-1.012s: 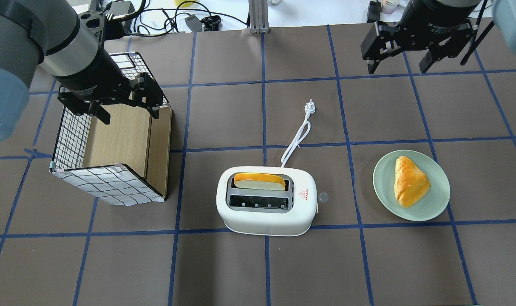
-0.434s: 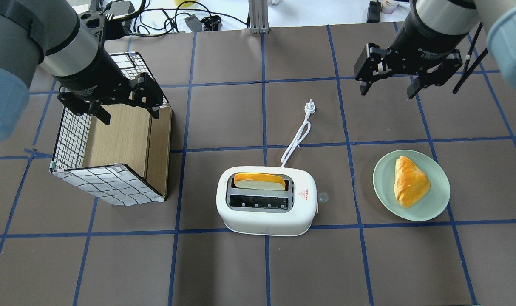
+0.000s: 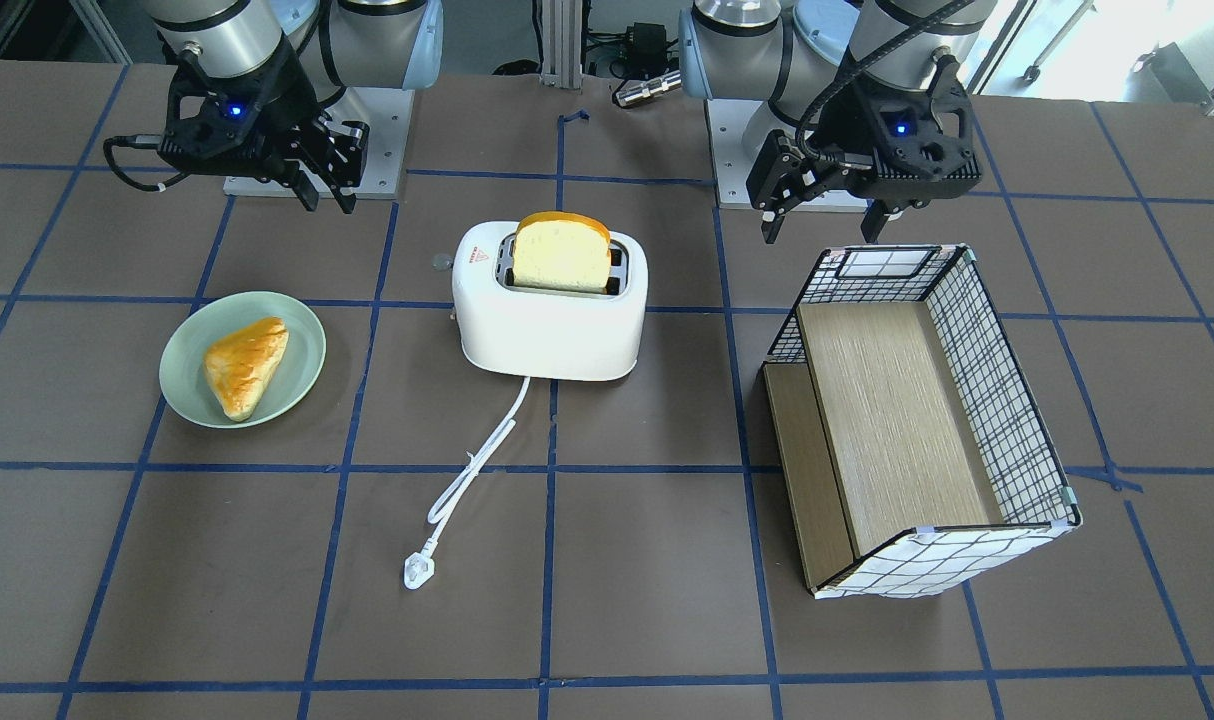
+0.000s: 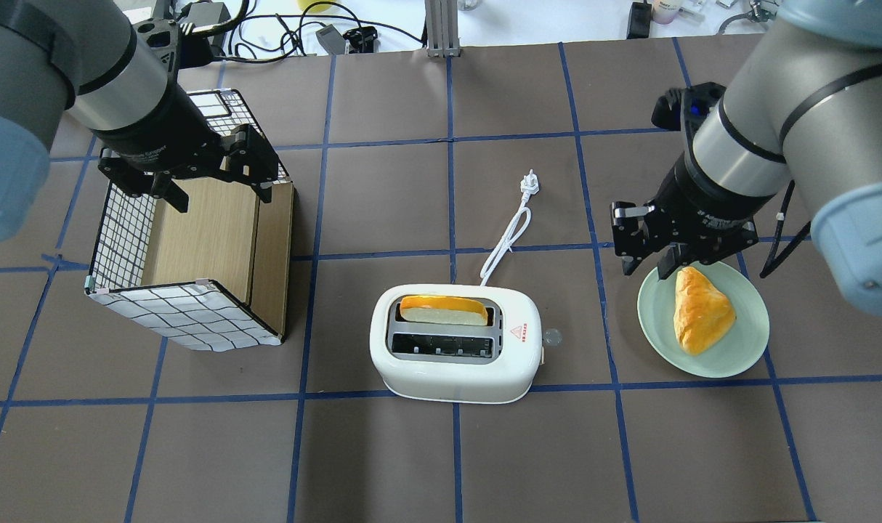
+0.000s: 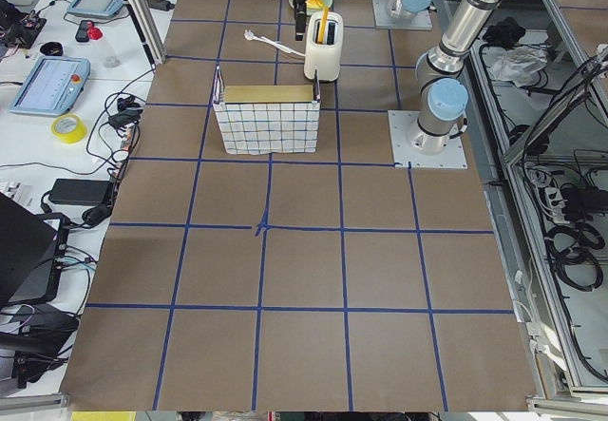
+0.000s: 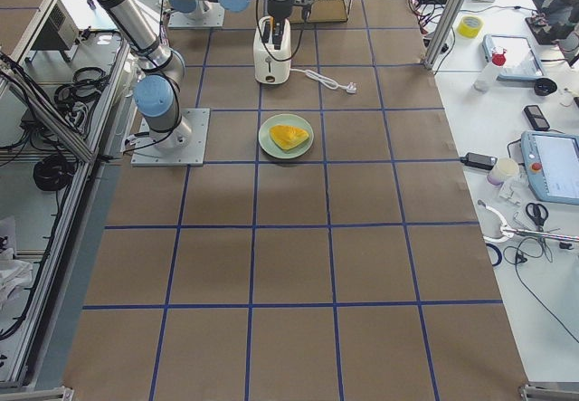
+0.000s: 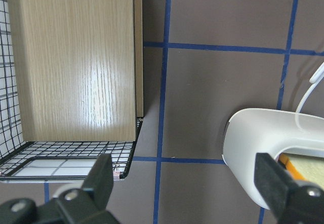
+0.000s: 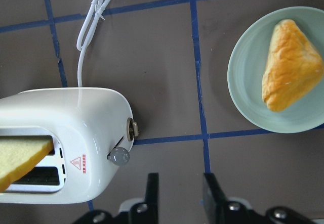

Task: Press toaster with right arm
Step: 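Lower the right gripper toward the toaster's side lever, then move the right gripper onto the toaster lever and align with it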

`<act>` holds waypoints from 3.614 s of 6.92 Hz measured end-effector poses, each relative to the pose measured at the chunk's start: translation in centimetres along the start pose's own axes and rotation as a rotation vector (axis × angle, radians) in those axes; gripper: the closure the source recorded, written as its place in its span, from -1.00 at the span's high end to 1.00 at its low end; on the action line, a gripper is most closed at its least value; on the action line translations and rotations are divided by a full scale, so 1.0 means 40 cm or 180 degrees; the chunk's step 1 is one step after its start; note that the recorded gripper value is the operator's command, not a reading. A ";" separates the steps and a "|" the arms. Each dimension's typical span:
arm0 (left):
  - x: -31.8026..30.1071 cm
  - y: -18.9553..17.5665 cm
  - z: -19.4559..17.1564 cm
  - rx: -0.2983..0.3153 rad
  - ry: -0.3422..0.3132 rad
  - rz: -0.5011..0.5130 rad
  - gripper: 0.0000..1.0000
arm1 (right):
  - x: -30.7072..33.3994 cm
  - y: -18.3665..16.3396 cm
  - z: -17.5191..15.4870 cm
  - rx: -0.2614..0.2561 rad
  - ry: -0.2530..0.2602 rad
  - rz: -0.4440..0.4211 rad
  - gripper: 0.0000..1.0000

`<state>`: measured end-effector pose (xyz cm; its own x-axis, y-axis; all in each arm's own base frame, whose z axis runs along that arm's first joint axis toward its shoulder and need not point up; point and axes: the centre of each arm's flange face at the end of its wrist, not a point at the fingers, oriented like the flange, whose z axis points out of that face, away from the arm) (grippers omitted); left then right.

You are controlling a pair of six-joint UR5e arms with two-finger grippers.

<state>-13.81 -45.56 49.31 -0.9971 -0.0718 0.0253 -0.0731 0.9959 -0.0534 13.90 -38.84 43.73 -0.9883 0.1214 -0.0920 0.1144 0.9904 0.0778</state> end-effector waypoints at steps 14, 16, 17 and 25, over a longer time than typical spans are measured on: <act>0.000 0.000 0.000 -0.0002 0.0001 0.0000 1.00 | -0.032 0.045 0.297 0.0288 -0.0907 -0.0232 -1.00; 0.000 0.000 0.000 -0.0003 0.0000 0.0000 1.00 | -0.038 0.048 0.302 0.0243 -0.0986 -0.0222 -1.00; 0.000 0.000 0.000 -0.0002 0.0000 0.0000 1.00 | -0.038 0.051 0.308 0.0198 -0.0993 -0.0212 -1.00; 0.000 0.000 0.000 -0.0002 0.0000 0.0000 1.00 | -0.026 0.051 0.404 -0.0083 -0.0917 -0.0115 -1.00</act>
<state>-13.81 -45.55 49.31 -0.9971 -0.0718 0.0253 -0.0731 0.9959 -0.0527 16.77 -35.88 27.92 -0.9220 0.1036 -0.3730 0.0733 0.9928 0.0946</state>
